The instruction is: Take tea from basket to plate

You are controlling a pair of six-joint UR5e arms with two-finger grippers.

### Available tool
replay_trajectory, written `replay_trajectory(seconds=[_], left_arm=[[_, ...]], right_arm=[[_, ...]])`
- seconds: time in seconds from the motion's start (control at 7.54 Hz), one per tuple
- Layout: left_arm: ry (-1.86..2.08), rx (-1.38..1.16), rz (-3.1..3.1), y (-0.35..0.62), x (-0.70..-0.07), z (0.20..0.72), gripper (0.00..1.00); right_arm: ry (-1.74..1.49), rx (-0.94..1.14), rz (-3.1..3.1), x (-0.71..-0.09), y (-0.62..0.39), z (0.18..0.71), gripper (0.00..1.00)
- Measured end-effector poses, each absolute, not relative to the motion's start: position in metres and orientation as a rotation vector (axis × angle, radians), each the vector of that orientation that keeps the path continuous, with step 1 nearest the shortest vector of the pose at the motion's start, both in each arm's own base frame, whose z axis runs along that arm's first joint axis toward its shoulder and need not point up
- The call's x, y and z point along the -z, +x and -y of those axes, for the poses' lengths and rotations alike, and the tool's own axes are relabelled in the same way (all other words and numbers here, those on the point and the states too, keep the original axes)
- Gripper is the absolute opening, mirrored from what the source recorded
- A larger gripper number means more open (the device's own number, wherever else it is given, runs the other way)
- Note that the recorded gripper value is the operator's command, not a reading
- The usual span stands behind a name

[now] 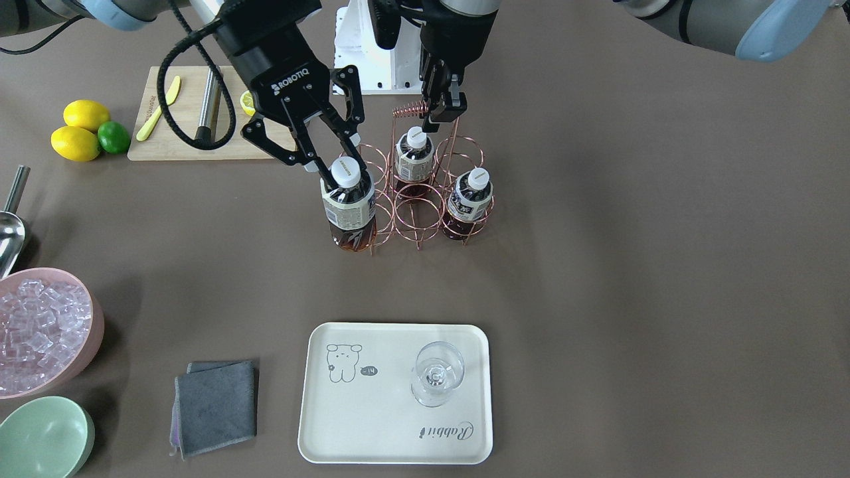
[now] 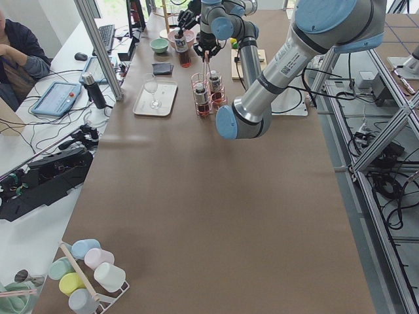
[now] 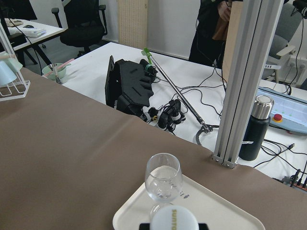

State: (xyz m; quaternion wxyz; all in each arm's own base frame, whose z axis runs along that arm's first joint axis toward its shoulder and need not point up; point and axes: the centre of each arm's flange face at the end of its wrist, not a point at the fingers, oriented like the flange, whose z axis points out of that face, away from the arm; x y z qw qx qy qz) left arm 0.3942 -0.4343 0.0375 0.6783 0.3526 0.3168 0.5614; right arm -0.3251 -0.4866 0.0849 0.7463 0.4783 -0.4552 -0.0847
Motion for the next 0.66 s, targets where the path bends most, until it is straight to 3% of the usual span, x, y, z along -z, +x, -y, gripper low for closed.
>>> replay_trajectory(seconds=[0.27, 0.66], left_arm=[[0.794, -1.26, -0.711, 0.393, -0.037, 0.434, 0.0], [0.808, -1.258, -0.71, 0.387, -0.034, 0.434, 0.0]], right_arm=[[1.06, 0.161, 0.93, -0.114, -0.303, 0.516, 0.0], [1.158, 0.138, 0.932, -0.223, -0.296, 0.561, 0.0]])
